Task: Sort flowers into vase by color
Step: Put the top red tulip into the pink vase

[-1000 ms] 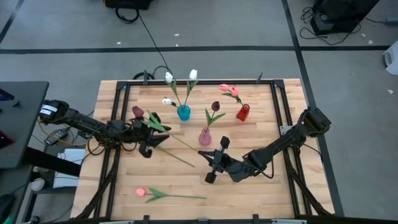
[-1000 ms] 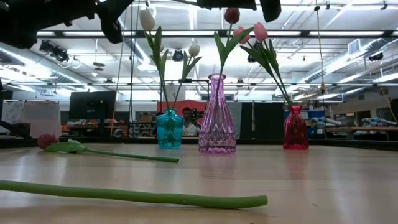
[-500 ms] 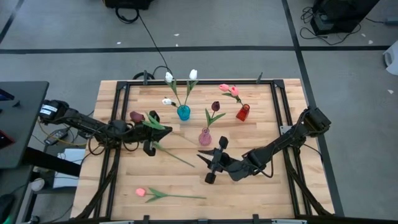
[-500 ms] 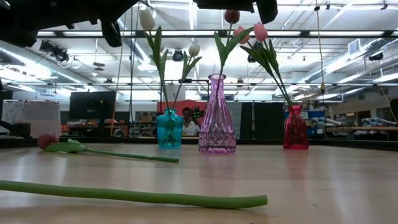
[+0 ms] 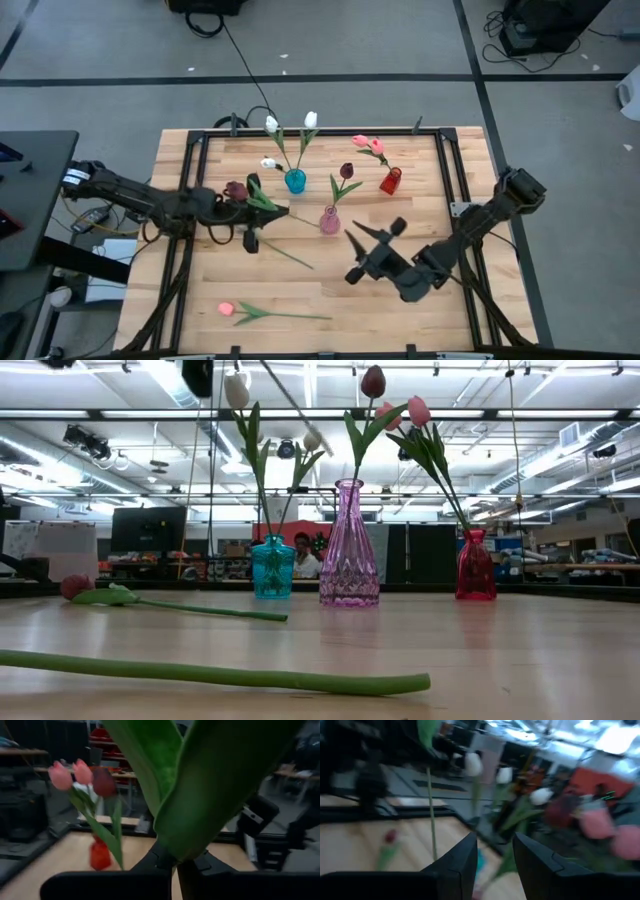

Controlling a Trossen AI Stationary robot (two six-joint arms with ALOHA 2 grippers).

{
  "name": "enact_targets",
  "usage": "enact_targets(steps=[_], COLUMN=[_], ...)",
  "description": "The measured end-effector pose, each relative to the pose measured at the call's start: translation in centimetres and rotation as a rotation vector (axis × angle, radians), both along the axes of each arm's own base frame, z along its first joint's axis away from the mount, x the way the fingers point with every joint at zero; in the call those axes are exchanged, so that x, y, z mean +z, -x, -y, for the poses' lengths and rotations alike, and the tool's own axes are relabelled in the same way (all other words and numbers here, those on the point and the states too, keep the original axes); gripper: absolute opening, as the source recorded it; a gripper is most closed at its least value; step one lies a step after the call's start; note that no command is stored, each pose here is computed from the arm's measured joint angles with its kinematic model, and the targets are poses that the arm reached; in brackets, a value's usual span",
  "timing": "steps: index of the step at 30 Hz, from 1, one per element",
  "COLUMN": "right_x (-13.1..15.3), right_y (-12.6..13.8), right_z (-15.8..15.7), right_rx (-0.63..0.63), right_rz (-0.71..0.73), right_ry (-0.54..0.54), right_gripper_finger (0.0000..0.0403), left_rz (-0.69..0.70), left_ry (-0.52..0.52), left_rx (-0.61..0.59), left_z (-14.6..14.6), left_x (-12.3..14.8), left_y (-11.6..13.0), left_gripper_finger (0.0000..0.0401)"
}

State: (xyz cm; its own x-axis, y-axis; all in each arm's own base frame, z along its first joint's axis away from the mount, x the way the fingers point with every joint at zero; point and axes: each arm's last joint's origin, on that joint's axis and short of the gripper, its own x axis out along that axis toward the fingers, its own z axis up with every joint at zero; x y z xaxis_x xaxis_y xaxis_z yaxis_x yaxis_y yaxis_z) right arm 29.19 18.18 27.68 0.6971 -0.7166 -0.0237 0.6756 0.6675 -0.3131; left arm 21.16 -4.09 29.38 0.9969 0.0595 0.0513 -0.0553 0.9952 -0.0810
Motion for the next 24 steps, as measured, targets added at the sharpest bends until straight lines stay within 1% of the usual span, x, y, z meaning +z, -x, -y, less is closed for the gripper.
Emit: enact_targets(steps=[2, 4, 7, 10, 17, 24], right_x=[0.1, 0.1, 0.1, 0.1, 0.1, 0.1], right_y=[0.5, 0.9, 1.1, 1.2, 1.2, 1.0], right_z=[-0.4, -0.7, -1.1, -1.4, -1.6, -1.7], right_rx=[-0.049, -0.072, -0.047, -0.017, 0.018, 0.100], right_rz=[-0.040, -0.076, -0.100, -0.096, -0.078, -0.077], right_ry=[0.054, 0.094, 0.116, 0.110, 0.089, 0.074], right_gripper_finger=[0.0138, 0.0138, 0.0137, 0.0137, 0.0137, 0.0137], left_rz=[-0.011, -0.012, -0.011, -0.037, -0.058, -0.090], left_ry=[-0.038, -0.062, -0.064, -0.059, -0.020, -0.019], left_rx=[0.031, 0.050, 0.080, 0.105, 0.109, 0.121], left_z=[0.0, -0.2, -0.9, -1.6, -2.9, -3.5], left_x=[0.9, 1.6, 2.1, 1.7, 0.3, -0.5], left_y=[-0.2, -0.2, -0.4, -1.0, -2.9, -3.8], left_gripper_finger=[0.0013, 0.0013, 0.0013, 0.0014, 0.0014, 0.0014])
